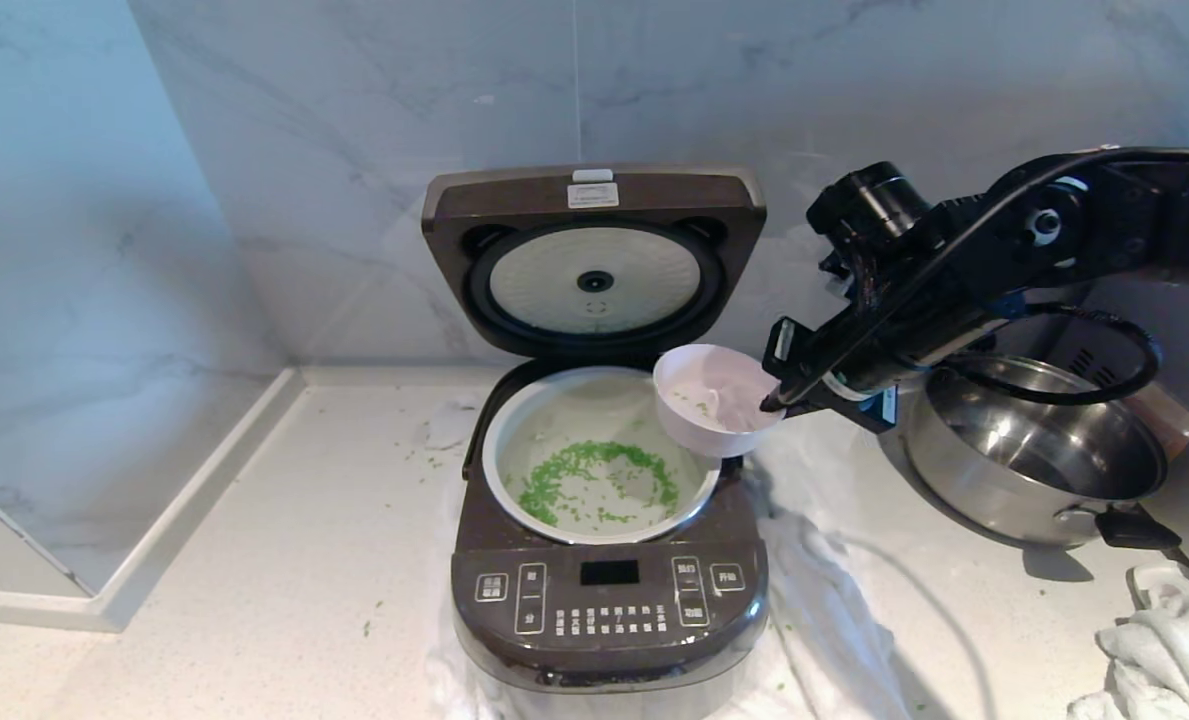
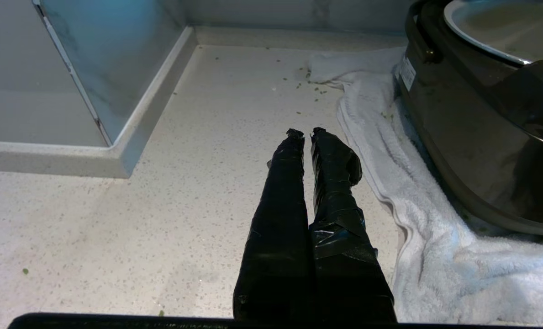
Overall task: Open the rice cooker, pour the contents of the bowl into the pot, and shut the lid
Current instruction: Pour the water from the bowl into the rice cooker
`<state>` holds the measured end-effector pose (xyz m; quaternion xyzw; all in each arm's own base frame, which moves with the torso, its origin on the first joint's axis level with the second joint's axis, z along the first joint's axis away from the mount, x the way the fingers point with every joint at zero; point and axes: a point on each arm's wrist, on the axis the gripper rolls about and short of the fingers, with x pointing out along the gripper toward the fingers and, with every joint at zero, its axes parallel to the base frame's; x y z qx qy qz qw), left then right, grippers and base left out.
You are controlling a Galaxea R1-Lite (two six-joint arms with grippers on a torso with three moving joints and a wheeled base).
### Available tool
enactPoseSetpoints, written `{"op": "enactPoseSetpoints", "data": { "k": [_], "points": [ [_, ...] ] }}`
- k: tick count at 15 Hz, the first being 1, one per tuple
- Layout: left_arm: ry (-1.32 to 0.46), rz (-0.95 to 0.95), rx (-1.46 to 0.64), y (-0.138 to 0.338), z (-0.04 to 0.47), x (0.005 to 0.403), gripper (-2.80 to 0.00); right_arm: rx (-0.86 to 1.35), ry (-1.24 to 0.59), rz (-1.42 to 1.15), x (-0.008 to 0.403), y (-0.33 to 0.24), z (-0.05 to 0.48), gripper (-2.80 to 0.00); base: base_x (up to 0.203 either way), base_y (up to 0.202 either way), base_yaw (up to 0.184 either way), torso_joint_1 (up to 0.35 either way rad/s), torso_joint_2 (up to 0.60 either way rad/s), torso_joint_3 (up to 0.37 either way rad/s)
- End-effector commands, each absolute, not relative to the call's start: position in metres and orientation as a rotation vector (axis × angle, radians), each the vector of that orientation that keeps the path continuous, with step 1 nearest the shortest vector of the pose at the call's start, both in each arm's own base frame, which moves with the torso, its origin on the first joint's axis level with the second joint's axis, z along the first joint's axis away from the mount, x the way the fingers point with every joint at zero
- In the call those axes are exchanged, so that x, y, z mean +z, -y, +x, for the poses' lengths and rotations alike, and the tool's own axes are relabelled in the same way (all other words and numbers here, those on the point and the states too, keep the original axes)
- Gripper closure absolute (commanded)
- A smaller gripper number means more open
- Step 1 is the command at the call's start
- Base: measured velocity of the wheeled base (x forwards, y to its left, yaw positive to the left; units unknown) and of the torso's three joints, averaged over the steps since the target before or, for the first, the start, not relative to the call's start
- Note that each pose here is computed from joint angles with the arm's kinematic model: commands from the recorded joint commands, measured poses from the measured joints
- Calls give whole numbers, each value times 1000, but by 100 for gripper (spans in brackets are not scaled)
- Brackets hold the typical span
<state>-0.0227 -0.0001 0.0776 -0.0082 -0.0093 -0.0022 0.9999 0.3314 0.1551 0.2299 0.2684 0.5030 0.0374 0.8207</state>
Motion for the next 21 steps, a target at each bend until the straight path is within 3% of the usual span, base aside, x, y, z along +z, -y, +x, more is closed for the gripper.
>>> {"op": "enactPoseSetpoints", "data": {
  "k": [1,15,21],
  "points": [
    [14,-17,-5,0,-22,76,0,81,-1086,568,223,-166,337,0,0,0,0,0,0,0],
    [14,-18,-5,0,-22,76,0,-50,-882,395,211,-240,332,0,0,0,0,0,0,0],
    [15,-18,-5,0,-22,76,0,-81,-920,492,212,-223,337,0,0,0,0,0,0,0]
  ]
}}
